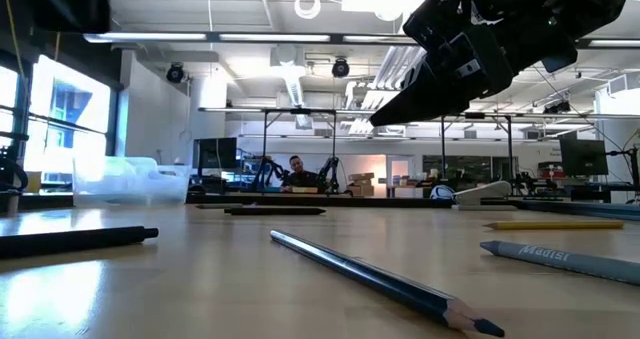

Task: Sort crayons/erasers/pens/pencils in bins
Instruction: Put the red pencil into the black bin

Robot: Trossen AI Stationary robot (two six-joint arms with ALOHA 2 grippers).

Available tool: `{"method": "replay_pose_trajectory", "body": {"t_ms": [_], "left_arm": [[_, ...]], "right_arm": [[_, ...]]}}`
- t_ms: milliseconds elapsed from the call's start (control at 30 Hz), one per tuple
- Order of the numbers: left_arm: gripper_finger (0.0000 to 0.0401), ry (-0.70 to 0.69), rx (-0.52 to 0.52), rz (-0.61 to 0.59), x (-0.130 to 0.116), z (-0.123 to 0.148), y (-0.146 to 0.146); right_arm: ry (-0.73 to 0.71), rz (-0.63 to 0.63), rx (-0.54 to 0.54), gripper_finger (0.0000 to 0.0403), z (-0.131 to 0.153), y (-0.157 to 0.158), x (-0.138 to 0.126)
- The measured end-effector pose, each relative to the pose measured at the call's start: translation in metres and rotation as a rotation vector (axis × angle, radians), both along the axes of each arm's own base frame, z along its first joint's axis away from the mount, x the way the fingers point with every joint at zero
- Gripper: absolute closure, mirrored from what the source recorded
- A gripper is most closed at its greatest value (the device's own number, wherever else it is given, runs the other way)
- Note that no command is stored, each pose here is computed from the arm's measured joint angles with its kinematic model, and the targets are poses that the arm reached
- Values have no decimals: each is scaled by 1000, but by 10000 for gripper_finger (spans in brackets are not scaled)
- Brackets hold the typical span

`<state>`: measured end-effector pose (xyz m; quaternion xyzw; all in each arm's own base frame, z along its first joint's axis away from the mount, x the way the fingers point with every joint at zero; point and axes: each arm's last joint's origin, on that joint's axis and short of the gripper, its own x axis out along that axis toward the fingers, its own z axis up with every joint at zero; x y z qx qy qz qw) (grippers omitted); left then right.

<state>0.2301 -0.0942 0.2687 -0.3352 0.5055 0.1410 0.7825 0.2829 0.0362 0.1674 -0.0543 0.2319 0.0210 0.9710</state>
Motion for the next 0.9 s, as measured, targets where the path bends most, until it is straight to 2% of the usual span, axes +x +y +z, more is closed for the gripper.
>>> {"method": "replay_pose_trajectory", "body": {"t_ms": [167,367,533,700,900], "left_arm": [[400,93,-54,46,-22,0,-23],[400,146,-31,93,-44,-2,-44],[401,147,0,102,-36,-7,-40],[395,169,28,161,-12,-15,-13],[343,189,59,157,18,-34,19]], "right_arm": [[-1,-2,3,403,0,0,0],[-6,-2,3,403,1,0,0],[-7,-5,2,403,1,0,0],[-8,-9,9,403,1,0,0],[-15,-5,10,403,1,1,1]]}}
